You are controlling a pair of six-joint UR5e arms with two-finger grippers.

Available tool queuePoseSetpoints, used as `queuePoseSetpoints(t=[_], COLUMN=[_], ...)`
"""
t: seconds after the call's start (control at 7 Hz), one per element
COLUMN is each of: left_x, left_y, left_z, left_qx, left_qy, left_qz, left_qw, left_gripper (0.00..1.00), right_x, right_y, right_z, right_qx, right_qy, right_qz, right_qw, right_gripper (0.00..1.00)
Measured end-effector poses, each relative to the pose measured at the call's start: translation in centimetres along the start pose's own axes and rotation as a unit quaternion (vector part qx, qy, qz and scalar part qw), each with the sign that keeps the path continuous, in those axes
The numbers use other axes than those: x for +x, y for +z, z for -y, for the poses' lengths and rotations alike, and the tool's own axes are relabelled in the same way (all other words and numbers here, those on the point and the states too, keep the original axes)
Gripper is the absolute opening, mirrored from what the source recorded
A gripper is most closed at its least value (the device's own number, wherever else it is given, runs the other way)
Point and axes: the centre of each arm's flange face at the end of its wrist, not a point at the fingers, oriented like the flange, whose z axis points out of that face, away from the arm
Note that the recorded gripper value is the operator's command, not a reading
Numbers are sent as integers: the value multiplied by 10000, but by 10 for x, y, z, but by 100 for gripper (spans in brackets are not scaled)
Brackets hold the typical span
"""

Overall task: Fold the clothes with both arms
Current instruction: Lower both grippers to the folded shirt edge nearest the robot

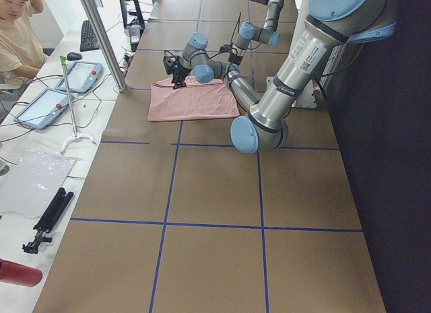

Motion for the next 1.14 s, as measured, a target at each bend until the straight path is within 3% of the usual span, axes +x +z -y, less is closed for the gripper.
queuePoseSetpoints(t=[0.29, 0.43, 0.57, 1.14], left_x=[0, -2, -8, -29], left_y=[1, 2, 2, 1], left_z=[-5, -5, -5, -8], left_qx=[-20, -19, -12, -22], left_qy=[-10, -14, -18, -16], left_qz=[4, 15, 40, 103], left_qw=[10000, 10000, 10000, 9999], left_gripper=[43, 43, 43, 45], right_x=[0, 0, -1, -5], right_y=[2, 2, 2, -8], right_z=[-1, -1, -2, 0], right_qx=[1, 1, 1, -60], right_qy=[13, 16, 19, 11], right_qz=[-13, -14, -13, 76], right_qw=[10000, 10000, 10000, 10000], right_gripper=[40, 16, 0, 0])
